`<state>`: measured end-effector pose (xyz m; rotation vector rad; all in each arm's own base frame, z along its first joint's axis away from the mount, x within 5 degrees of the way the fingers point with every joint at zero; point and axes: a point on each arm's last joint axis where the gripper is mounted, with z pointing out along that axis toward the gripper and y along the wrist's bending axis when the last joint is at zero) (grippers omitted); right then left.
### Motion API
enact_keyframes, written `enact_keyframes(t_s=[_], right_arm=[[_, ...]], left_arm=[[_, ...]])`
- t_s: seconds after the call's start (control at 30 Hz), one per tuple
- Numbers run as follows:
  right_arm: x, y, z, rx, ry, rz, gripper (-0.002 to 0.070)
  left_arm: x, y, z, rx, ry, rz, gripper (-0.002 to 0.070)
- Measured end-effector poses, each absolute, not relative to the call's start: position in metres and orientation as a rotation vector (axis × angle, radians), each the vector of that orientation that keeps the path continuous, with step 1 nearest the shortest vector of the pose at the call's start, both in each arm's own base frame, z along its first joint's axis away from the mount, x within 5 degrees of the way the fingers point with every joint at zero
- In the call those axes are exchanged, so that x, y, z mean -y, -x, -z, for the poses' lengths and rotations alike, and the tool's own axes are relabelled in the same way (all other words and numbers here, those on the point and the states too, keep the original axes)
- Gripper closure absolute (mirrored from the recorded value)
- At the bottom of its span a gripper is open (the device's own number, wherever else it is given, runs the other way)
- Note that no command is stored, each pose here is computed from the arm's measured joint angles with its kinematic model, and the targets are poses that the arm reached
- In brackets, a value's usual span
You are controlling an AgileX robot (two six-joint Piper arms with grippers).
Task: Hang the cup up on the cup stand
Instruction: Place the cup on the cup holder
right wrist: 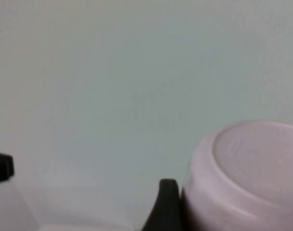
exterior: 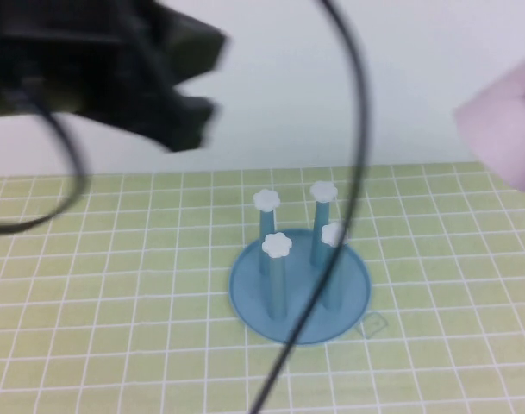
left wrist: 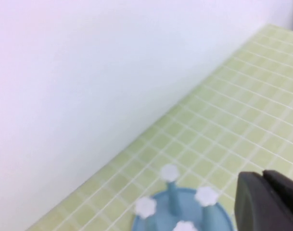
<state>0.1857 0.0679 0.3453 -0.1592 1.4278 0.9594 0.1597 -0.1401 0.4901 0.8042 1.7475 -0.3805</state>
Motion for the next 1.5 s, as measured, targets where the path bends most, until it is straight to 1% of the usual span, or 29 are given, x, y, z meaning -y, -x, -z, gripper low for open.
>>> enact_keyframes(t_s=[0.13, 0.27, 0.37, 0.53, 0.7, 0.83, 0.93, 1.13, 1.23, 1.5], right_arm=[[-0.083, -0.219, -0.356, -1.444, 0.392, -0.902, 0.0061], [-0.102, -0.255, -0.350, -1.489, 0.520, -0.893, 0.0061], [-0.122, -0.278, -0.344, -1.487, 0.615, -0.887, 0.0061], [-0.161, -0.306, -0.324, -1.481, 0.758, -0.893, 0.0061], [-0.198, -0.329, -0.306, -1.501, 0.839, -0.851, 0.0061], [-0.218, -0.346, -0.286, -1.515, 0.887, -0.806, 0.0061], [-0.227, -0.360, -0.268, -1.541, 0.882, -0.805, 0.0061], [-0.235, -0.377, -0.245, -1.580, 0.889, -0.777, 0.0061], [-0.237, -0.381, -0.234, -1.605, 0.897, -0.748, 0.0061], [-0.239, -0.385, -0.212, -1.642, 0.939, -0.736, 0.0061]], left_arm=[[0.125, -0.146, -0.481, -1.793, -0.720, 0.407, 0.0675], [0.115, -0.137, -0.462, -1.824, -0.711, 0.394, 0.0675], [0.106, -0.134, -0.450, -1.841, -0.691, 0.336, 0.0675], [0.094, -0.134, -0.434, -1.865, -0.646, 0.221, 0.0675], [0.087, -0.140, -0.426, -1.864, -0.612, 0.104, 0.0675], [0.085, -0.144, -0.420, -1.852, -0.639, 0.010, 0.0675], [0.084, -0.145, -0.419, -1.846, -0.647, -0.017, 0.0675], [0.083, -0.146, -0.420, -1.832, -0.647, -0.043, 0.0675], [0.083, -0.146, -0.420, -1.827, -0.643, -0.036, 0.0675], [0.084, -0.146, -0.421, -1.817, -0.640, -0.024, 0.0675]])
